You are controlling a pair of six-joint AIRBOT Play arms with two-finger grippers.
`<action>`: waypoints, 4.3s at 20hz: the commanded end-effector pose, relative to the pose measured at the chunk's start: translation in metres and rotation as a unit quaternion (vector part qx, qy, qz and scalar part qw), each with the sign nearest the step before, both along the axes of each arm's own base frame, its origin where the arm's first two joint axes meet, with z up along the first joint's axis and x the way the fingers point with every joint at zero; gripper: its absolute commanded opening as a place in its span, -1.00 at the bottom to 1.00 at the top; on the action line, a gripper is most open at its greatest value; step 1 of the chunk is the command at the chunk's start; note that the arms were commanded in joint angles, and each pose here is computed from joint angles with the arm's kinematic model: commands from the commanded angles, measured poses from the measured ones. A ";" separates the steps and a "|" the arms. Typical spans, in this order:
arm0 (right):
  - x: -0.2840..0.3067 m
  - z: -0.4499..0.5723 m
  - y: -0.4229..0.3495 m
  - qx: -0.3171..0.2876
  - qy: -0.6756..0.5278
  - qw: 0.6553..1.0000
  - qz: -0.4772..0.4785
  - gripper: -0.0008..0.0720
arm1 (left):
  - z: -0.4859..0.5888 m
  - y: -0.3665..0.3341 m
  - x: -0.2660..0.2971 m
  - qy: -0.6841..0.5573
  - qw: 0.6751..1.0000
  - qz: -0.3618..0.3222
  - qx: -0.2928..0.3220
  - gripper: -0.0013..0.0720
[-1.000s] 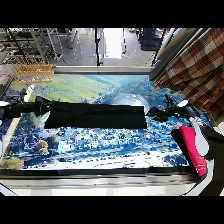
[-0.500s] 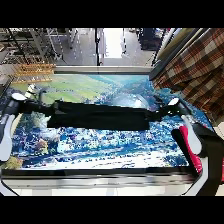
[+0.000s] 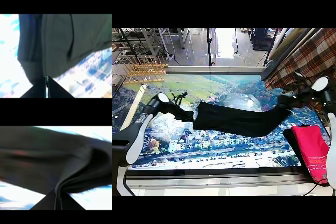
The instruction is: Fold the clothes and pants, and hang the long-sleeved shirts on hangers.
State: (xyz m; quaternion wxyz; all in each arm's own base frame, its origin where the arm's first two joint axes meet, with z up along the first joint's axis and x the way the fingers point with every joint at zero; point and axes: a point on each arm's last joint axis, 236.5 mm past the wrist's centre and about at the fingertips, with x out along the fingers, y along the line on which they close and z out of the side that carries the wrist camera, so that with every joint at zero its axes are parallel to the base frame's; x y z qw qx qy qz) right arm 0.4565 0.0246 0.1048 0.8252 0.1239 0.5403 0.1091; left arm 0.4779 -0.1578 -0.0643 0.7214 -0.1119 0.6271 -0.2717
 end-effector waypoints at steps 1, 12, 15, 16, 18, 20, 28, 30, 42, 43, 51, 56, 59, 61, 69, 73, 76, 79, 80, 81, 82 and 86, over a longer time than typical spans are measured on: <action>0.011 0.045 0.124 0.079 -0.081 0.992 0.051 -0.94 | 0.003 -0.002 0.015 -0.031 0.999 0.014 0.016 -0.94; 0.059 -0.088 0.418 0.209 -0.096 0.957 0.176 0.16 | 0.100 0.043 -0.007 -0.056 0.998 -0.002 -0.022 -0.94; 0.079 -0.055 0.322 0.149 -0.081 0.975 0.143 0.20 | 0.090 0.025 -0.003 -0.075 0.996 -0.039 -0.019 -0.94; 0.072 -0.057 0.276 0.121 -0.045 0.984 0.125 0.20 | 0.083 0.019 0.002 -0.079 0.996 -0.037 -0.019 -0.94; 0.046 -0.070 0.196 0.079 0.026 0.992 0.099 0.20 | 0.060 0.007 0.013 -0.079 0.996 -0.032 -0.017 -0.94; 0.018 -0.091 0.142 0.076 0.085 0.992 0.058 0.20 | 0.032 -0.001 0.023 -0.069 0.997 -0.017 -0.015 -0.95; 0.009 -0.183 0.135 0.238 0.106 0.965 0.024 0.95 | -0.007 -0.019 0.046 -0.057 0.998 -0.009 -0.013 -0.95; 0.025 -0.194 0.139 0.255 0.103 0.961 0.023 0.95 | -0.005 -0.021 0.055 -0.062 0.998 -0.002 -0.016 -0.95; 0.069 -0.029 0.067 0.222 0.000 0.975 -0.029 -0.94 | 0.098 -0.026 -0.027 -0.003 0.994 -0.099 -0.049 -0.95; 0.058 -0.004 0.039 0.208 -0.011 0.977 -0.048 -0.94 | 0.122 -0.027 -0.033 -0.023 0.993 -0.106 -0.049 -0.95; -0.086 0.101 -0.211 0.131 -0.074 0.939 -0.309 -0.94 | 0.247 -0.031 -0.099 -0.128 0.979 -0.155 -0.042 -0.95; -0.196 0.025 -0.251 0.164 0.076 0.904 -0.387 -0.94 | 0.257 -0.045 -0.109 -0.144 0.973 -0.172 -0.044 -0.95; -0.254 -0.020 -0.246 0.177 0.182 0.877 -0.408 -0.94 | 0.255 -0.051 -0.107 -0.154 0.970 -0.186 -0.044 -0.94; -0.299 -0.043 -0.251 0.142 0.246 0.854 -0.436 -0.94 | 0.252 -0.052 -0.105 -0.152 0.970 -0.185 -0.044 -0.94; -0.383 -0.126 -0.255 0.059 0.363 0.800 -0.474 0.88 | 0.242 -0.055 -0.087 -0.159 0.971 -0.172 -0.046 -0.94; -0.346 -0.046 -0.316 0.013 0.246 0.798 -0.550 0.92 | 0.241 -0.038 -0.089 -0.148 0.975 -0.165 -0.034 -0.94; -0.224 0.074 -0.340 0.054 -0.039 0.858 -0.509 0.89 | 0.230 0.027 -0.072 -0.141 0.983 -0.073 0.087 -0.94; -0.128 0.155 -0.257 0.136 -0.184 0.912 -0.341 0.89 | 0.259 0.122 -0.071 -0.177 0.947 0.051 0.262 -0.94; -0.111 0.156 -0.222 0.146 -0.176 0.929 -0.291 0.74 | 0.278 0.138 -0.072 -0.204 0.934 0.077 0.282 -0.94; -0.097 0.151 -0.185 0.144 -0.158 0.947 -0.238 0.55 | 0.301 0.146 -0.073 -0.241 0.923 0.099 0.283 -0.94; -0.084 0.142 -0.147 0.132 -0.136 0.965 -0.184 0.56 | 0.321 0.152 -0.072 -0.278 0.912 0.117 0.278 -0.94; -0.039 0.113 -0.030 -0.013 -0.126 0.991 -0.029 0.53 | 0.383 0.177 -0.053 -0.395 0.861 0.176 0.266 -0.94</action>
